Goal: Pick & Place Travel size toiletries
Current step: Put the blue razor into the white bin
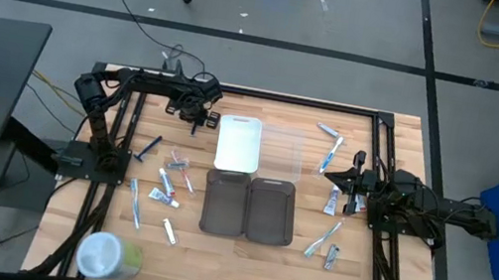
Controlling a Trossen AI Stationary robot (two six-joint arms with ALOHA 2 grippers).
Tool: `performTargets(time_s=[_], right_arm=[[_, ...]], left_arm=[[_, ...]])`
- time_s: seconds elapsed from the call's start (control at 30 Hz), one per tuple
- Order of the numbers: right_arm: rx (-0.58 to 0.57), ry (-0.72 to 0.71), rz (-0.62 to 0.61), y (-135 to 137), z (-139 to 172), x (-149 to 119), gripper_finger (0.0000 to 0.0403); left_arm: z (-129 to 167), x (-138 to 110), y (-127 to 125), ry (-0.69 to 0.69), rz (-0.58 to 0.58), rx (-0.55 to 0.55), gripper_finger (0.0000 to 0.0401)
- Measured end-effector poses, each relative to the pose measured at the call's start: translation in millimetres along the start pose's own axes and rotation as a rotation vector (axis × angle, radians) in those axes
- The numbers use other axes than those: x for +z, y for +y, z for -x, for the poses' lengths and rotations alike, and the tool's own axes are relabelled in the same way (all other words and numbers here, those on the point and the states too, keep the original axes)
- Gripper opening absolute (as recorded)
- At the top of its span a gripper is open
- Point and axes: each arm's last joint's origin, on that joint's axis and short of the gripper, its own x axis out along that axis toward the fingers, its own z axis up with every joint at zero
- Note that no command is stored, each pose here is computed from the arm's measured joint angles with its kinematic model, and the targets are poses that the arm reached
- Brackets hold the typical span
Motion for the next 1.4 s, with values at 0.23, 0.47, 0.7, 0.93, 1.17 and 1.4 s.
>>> performTargets(time_s=[0.23,0.47,0.7,0.93,1.17,1.4], right_arm=[[0.000,0.000,0.000,0,0,0,0.0013],[0.000,0.000,0.000,0,0,0,0.0014],[0.000,0.000,0.000,0,0,0,0.0014],[0.000,0.000,0.000,0,0,0,0.0014],[0.000,0.000,0.000,0,0,0,0.0014],[0.000,0.000,0.000,0,0,0,0.0013]], left_arm=[[0,0,0,0.000,-0.001,0.002,0.0055],[0,0,0,0.000,-0.005,0.002,0.0051],[1,0,1,0.005,-0.030,-0.002,0.0048],[15,1,5,-0.015,-0.020,-0.020,0.0047],[21,1,8,-0.017,-0.020,-0.016,0.0048],[24,0,9,-0.017,-0.035,-0.015,0.0047]])
